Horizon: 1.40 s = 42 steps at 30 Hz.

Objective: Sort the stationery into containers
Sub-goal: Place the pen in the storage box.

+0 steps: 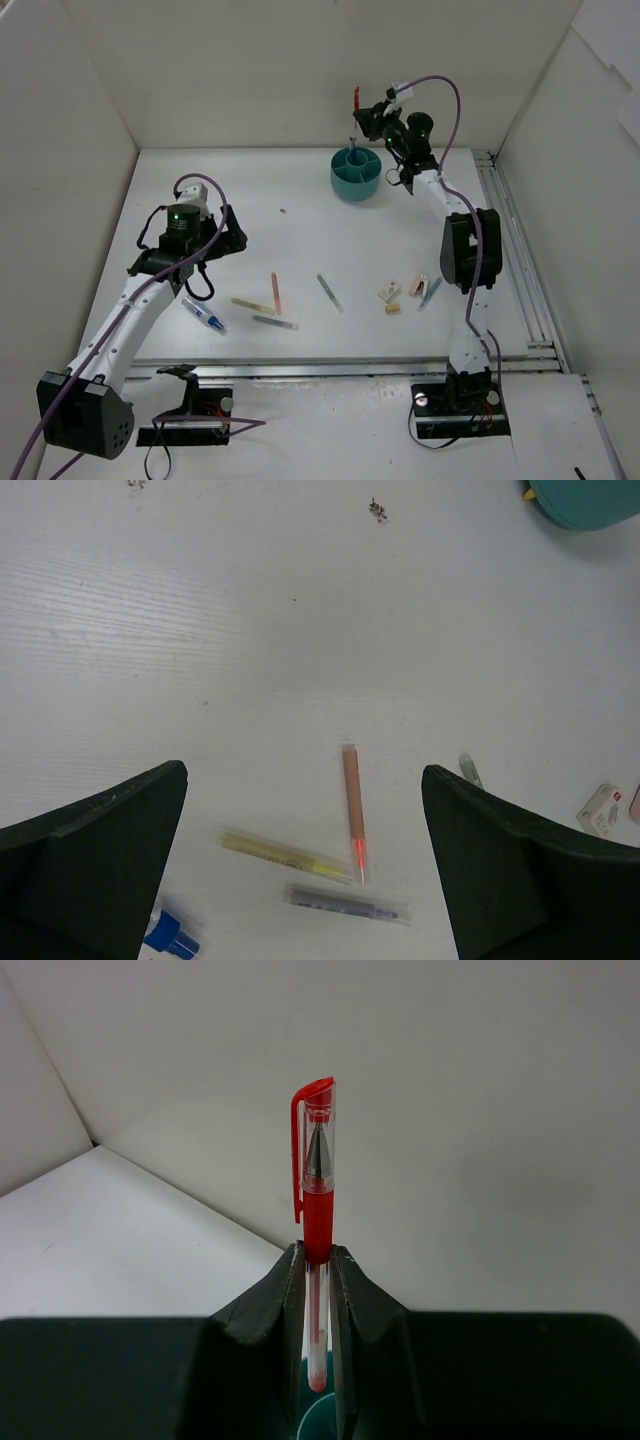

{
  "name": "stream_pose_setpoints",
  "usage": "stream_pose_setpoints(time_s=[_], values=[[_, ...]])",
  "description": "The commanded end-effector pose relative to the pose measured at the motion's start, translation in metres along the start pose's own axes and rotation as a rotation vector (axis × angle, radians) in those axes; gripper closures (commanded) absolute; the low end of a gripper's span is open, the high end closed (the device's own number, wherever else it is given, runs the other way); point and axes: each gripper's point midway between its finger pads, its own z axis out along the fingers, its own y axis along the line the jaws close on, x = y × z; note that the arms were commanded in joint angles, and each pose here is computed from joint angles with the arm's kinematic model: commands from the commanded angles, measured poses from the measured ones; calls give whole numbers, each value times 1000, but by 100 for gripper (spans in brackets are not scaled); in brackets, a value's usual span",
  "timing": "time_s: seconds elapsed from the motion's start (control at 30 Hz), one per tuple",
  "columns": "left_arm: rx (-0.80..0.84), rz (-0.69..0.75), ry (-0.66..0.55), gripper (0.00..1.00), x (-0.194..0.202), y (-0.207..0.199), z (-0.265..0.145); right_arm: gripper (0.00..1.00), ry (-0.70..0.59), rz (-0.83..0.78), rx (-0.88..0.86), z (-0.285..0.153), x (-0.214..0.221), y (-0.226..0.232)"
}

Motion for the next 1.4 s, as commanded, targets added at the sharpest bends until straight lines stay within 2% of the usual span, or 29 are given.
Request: stream_pose_setpoints(time_s=[0.0, 0.47, 0.73, 0.83, 0.9, 1.0, 1.03, 1.1, 1.17, 1.2, 1.37], values=[[56, 17, -88, 0, -34, -20, -3, 100, -197, -88, -19, 13, -52, 2], [54, 53, -42, 0, -32, -29, 14, 99, -114, -95, 36, 6, 20, -17], [43, 56, -25, 0, -24, -29, 19, 88, -56, -86, 53, -14, 58, -15], [47, 63, -17, 0, -20, -31, 20, 75, -85, -95, 51, -20, 44, -8], [52, 67, -13, 0, -18, -33, 19, 59, -111, -107, 38, -23, 29, -4], [63, 76, -8, 0, -14, -38, 18, 43, -136, -116, 30, -31, 5, 7], [66, 79, -5, 0, -11, -41, 17, 34, -165, -131, 23, -37, -17, 15], [66, 87, 0, 0, -8, -43, 17, 31, -181, -141, 16, -43, -31, 24], [52, 97, 5, 0, -4, -42, 18, 7, -187, -139, 23, -50, -40, 31], [53, 106, 14, 0, 0, -44, 18, 2, -193, -137, 35, -60, -50, 36], [24, 98, 79, 0, 21, -43, 28, 2, -226, -25, 235, -109, -71, 37]])
